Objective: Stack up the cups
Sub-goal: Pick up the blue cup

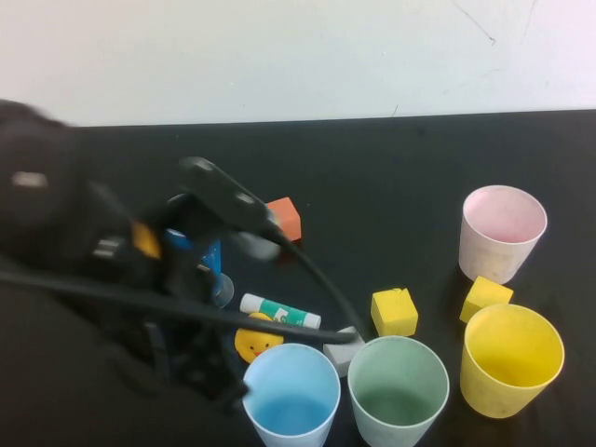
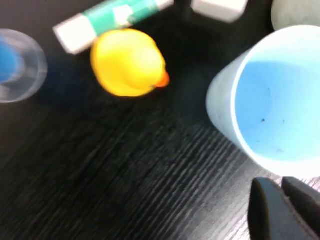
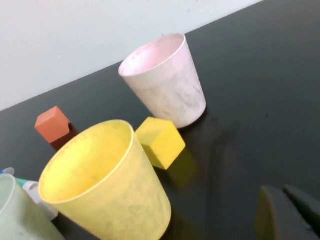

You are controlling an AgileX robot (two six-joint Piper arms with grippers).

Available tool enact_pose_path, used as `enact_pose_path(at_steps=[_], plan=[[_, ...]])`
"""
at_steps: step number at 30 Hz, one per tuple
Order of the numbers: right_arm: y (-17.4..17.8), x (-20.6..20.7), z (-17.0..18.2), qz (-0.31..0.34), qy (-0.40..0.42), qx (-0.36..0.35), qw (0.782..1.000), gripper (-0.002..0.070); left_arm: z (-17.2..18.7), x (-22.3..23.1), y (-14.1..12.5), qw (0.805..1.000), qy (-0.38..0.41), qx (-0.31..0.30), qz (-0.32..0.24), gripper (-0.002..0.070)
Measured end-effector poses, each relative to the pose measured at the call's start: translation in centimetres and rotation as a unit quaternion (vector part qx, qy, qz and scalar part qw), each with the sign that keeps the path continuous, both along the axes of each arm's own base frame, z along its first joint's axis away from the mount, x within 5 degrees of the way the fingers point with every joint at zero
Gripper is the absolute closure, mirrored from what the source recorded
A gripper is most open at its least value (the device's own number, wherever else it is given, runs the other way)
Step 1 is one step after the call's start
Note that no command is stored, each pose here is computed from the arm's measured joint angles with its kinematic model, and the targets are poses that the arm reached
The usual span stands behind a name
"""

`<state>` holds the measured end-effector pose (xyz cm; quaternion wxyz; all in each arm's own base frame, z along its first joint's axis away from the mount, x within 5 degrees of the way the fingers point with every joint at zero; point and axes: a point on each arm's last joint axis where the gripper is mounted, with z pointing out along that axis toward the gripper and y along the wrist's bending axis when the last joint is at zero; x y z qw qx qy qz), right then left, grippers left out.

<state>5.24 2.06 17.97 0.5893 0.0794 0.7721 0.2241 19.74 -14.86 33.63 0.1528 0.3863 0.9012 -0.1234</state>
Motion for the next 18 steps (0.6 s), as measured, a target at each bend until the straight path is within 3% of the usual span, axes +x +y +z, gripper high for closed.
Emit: enact_pose_path(at_steps=[9,14,18], plan=[[0.1,0.0,-0.1,0.003,0.004,0.003,1.000,0.0679,-2.8,2.2,-3.1,0.998,0.040,0.013,0.037,0.0356],[0.1,0.0,-0.1,0.003,0.004,0.004,1.000,0.0679,-4.6,3.1,-3.8,0.996,0.067,0.031,0.052,0.0319],[0.1,0.0,-0.1,0.003,0.004,0.003,1.000,0.0679,-6.5,4.0,-4.3,0.994,0.084,0.052,0.055,0.0337]])
